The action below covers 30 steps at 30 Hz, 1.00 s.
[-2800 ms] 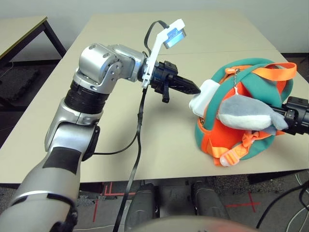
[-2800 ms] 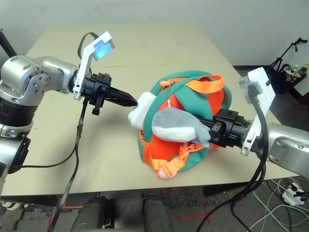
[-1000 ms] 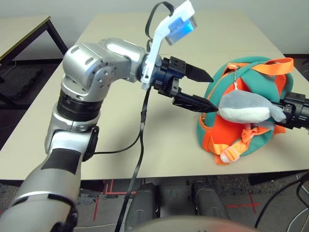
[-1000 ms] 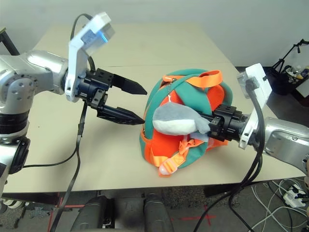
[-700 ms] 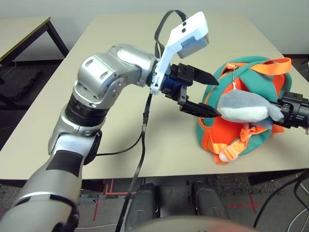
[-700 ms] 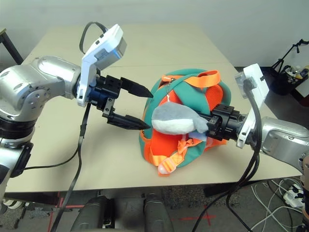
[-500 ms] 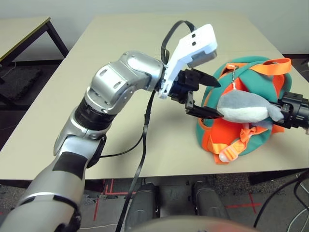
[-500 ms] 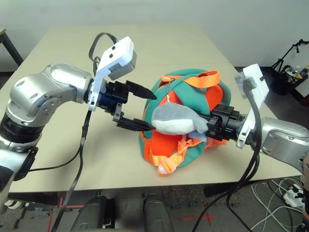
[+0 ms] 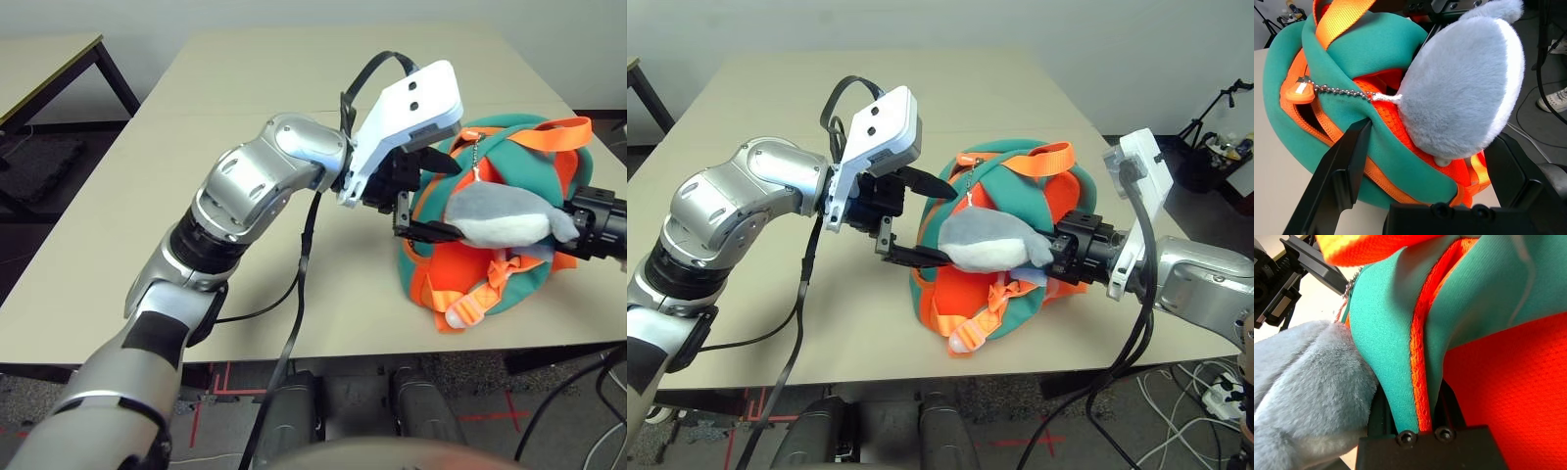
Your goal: Put the pencil case into the backpack and zip it.
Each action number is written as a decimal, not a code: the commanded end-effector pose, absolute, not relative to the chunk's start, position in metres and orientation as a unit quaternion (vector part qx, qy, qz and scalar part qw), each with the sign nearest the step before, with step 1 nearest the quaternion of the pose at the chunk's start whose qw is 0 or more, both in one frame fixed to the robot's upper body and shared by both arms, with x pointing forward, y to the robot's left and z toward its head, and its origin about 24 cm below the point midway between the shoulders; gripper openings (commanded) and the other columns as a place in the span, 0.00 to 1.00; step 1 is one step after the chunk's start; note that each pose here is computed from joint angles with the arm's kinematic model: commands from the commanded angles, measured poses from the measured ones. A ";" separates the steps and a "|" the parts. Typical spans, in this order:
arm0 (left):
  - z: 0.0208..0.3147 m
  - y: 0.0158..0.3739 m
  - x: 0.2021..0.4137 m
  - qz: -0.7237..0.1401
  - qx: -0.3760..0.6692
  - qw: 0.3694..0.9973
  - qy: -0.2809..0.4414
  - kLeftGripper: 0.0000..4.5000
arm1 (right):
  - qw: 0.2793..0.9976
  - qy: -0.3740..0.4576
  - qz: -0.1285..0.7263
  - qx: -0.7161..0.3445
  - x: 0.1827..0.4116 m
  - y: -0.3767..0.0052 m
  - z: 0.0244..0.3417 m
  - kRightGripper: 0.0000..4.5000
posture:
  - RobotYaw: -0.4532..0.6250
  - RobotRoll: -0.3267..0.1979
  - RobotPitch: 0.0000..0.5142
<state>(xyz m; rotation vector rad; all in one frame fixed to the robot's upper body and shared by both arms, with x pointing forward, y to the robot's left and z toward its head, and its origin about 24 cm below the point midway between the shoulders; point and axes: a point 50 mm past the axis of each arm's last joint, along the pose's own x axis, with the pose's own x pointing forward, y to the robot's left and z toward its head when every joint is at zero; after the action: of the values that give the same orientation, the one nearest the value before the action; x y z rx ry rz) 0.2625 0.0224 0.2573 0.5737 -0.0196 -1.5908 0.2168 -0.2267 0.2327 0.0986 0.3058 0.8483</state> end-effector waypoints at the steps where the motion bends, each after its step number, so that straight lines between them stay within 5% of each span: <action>1: 0.251 0.015 0.257 -0.718 0.263 0.645 -0.013 1.00 | 0.893 0.152 0.421 0.042 0.217 -0.223 0.235 0.04 | 0.37 0.62 0.20; 12: 0.268 0.017 0.250 -0.712 0.269 0.648 -0.040 1.00 | 0.891 0.171 0.418 0.045 0.226 -0.230 0.233 0.04 | 0.41 0.62 0.25; 30: 0.266 0.029 0.255 -0.677 0.267 0.686 -0.014 1.00 | 0.888 0.169 0.425 0.051 0.244 -0.231 0.227 0.04 | 0.47 0.62 0.20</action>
<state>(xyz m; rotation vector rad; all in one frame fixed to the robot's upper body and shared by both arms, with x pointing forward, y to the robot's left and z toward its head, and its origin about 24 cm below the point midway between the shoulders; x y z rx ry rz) 0.2570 0.0319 0.2651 0.5960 -0.0268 -1.5077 0.2421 -0.2330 0.2311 0.1072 0.3279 0.8810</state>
